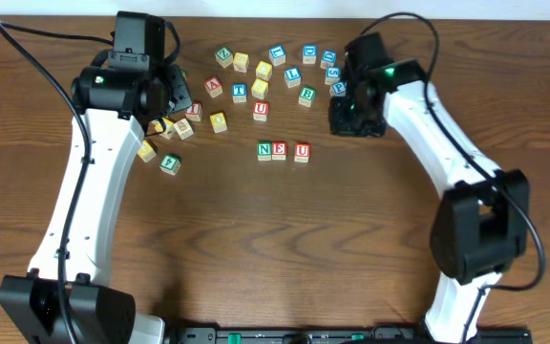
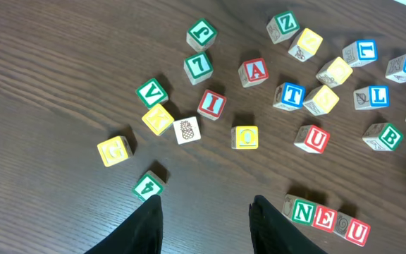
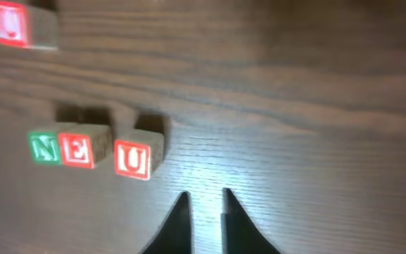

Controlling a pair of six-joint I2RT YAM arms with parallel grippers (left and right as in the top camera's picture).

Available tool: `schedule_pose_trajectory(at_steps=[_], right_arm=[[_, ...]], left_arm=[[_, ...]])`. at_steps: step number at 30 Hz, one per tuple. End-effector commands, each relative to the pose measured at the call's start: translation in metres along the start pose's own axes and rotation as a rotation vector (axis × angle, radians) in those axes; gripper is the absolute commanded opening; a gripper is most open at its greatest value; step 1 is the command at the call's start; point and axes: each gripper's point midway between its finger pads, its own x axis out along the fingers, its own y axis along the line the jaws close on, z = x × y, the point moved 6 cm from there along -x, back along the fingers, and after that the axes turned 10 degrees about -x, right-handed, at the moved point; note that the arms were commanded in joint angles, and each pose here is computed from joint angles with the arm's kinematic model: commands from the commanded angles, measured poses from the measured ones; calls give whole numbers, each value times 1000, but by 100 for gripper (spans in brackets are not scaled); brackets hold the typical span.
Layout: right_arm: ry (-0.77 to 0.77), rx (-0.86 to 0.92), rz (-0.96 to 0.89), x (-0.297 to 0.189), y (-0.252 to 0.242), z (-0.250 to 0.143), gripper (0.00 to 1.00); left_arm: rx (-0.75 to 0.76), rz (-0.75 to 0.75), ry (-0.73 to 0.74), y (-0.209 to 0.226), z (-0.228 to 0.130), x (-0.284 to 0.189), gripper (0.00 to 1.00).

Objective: Spell out NEURIPS

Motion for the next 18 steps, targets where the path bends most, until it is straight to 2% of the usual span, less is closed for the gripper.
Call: schedule_pose_trajectory(at_steps=[1, 18], right_arm=[[62, 22, -5, 20, -3, -7, 1], [138, -1, -3, 55, 9, -18, 1]], left_arm=[[15, 15, 18, 2, -3, 7, 40], [14, 14, 16, 2, -3, 7, 40]])
